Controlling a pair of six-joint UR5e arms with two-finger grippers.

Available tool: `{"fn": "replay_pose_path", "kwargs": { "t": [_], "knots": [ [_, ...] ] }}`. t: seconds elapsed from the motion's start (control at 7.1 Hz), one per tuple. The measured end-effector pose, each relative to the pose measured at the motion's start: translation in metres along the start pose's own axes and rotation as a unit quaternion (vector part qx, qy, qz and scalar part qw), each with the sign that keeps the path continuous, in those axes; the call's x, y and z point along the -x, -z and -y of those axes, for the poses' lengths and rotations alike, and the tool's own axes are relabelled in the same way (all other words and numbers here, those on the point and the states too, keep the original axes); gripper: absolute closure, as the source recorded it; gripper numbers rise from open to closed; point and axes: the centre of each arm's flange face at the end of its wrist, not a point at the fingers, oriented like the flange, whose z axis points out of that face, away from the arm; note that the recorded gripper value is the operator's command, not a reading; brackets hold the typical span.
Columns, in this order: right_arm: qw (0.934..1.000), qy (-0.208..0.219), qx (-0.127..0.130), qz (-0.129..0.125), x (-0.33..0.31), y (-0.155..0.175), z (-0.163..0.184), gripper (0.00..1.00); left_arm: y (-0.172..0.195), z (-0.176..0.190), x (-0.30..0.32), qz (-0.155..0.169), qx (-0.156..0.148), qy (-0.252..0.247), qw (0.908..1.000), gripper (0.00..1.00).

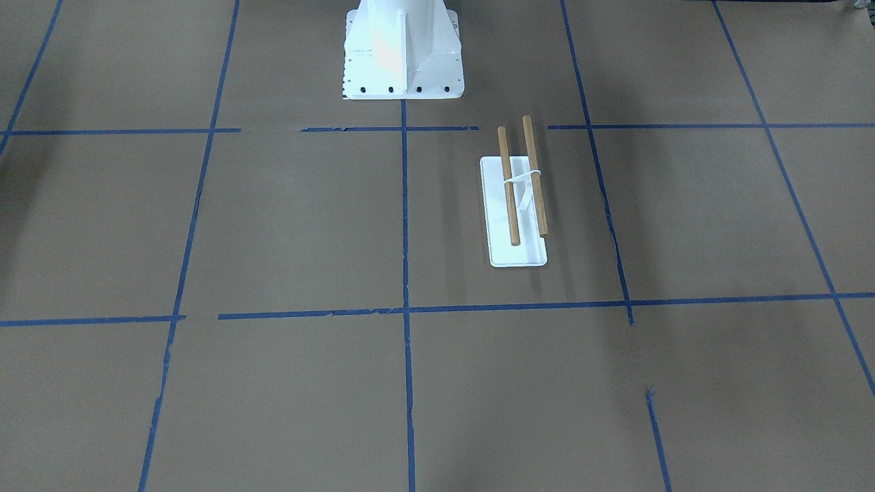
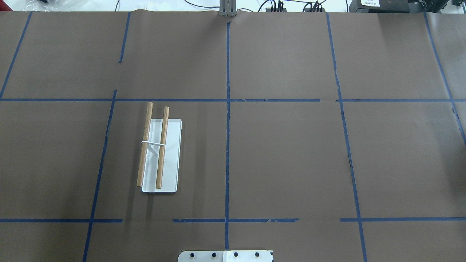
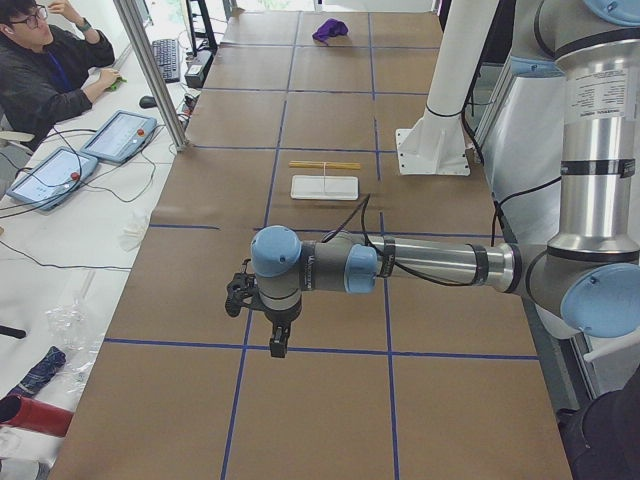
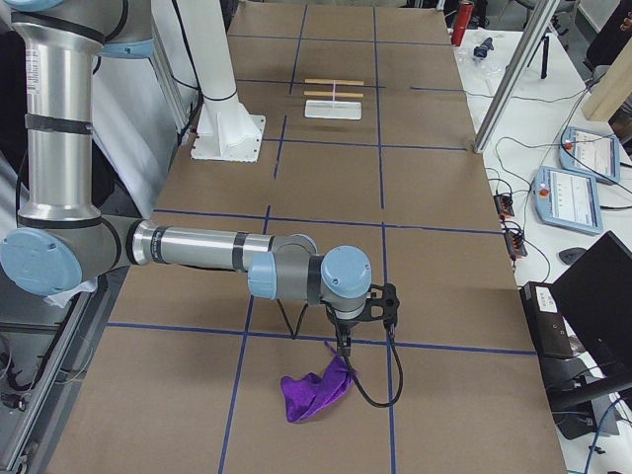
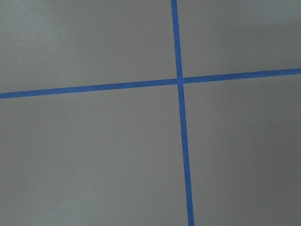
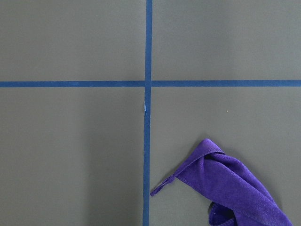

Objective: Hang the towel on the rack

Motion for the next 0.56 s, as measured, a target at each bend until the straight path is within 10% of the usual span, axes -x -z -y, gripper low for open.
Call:
{"fn": "replay_pose_path", "kwargs": {
  "t": [0.56],
  "knots": [
    [0.9997,0.017,-0.010,-0.015,0.012,0.011,0.022,0.00,0.002,0.003,-0.002,0.000,-0.002,0.000,1.0000,0.00]
  ]
}}
